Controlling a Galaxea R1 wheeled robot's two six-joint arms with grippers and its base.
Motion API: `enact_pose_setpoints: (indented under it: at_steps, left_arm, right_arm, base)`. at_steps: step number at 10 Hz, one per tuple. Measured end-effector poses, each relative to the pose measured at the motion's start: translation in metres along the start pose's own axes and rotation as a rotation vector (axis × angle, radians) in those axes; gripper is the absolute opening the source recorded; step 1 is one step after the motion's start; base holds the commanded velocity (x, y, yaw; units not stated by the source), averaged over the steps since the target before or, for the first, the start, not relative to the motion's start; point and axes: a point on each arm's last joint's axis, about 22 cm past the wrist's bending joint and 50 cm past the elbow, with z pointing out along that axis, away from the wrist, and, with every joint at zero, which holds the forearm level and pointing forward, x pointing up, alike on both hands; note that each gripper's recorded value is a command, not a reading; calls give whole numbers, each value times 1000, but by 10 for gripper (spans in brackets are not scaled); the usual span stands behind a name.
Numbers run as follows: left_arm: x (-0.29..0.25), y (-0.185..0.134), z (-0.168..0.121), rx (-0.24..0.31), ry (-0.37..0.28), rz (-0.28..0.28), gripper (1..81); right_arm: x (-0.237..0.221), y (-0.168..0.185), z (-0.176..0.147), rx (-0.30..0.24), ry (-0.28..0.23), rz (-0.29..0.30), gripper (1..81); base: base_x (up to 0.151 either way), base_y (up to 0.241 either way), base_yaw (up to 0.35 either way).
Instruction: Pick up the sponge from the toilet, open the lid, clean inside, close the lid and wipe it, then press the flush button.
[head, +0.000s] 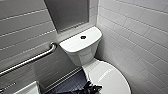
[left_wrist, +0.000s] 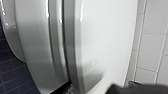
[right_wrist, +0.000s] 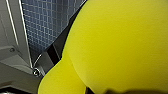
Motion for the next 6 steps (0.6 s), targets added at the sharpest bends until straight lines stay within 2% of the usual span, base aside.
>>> enact_pose_setpoints:
  at_steps: [4,6]
  left_arm:
    - [3,-5,4,16,10,-4,811]
    - [-1,0,5,4,3,-5,811]
  right_arm:
    - [3,3,-3,-6,2,-3,10]
    - [4,4,-4,-7,3,-4,10]
  base:
    - [0,0,0]
    - [0,0,0]
